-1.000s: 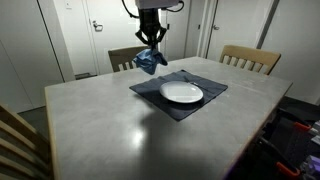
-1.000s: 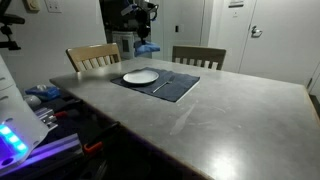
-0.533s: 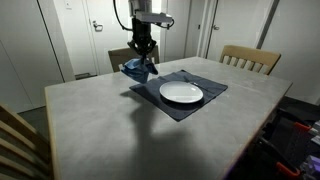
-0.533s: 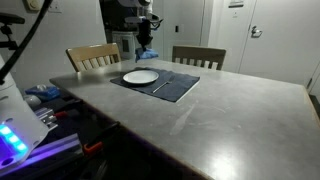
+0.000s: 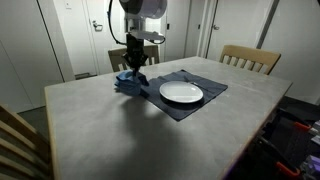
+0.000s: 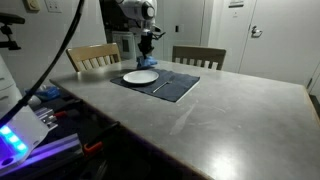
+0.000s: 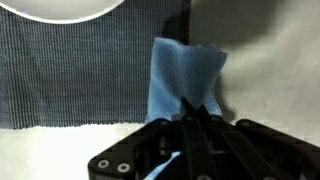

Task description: Use the blue towel to wipe the white plate

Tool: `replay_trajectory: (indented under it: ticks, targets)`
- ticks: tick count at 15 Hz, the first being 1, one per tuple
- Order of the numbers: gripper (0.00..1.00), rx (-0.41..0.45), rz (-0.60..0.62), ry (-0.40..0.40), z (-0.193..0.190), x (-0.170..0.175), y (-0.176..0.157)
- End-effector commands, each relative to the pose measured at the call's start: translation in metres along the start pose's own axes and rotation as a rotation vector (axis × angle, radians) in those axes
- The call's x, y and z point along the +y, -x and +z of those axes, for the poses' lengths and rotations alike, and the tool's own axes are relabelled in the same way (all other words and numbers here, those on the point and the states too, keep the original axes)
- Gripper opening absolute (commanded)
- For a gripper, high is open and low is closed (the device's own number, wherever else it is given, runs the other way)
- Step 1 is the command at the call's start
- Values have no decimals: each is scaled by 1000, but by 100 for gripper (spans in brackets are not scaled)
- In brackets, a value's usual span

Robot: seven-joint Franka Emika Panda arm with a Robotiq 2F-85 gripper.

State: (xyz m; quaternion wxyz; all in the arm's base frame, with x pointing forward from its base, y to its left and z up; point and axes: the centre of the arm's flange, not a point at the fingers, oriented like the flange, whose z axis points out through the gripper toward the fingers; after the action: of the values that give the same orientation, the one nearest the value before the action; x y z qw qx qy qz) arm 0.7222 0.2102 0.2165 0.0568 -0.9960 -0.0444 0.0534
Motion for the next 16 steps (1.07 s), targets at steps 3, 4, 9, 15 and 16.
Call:
replay_trajectory:
  ticks: [3,4,9,15,16]
  targets:
    - [1,-40,28,-74,30,11,-20]
    - [1,-50,39,-70,36,13,-20]
    - [1,-116,66,-25,56,22,-13]
    - [53,-118,14,-21,16,23,13]
    - [60,-104,5,-19,5,22,15]
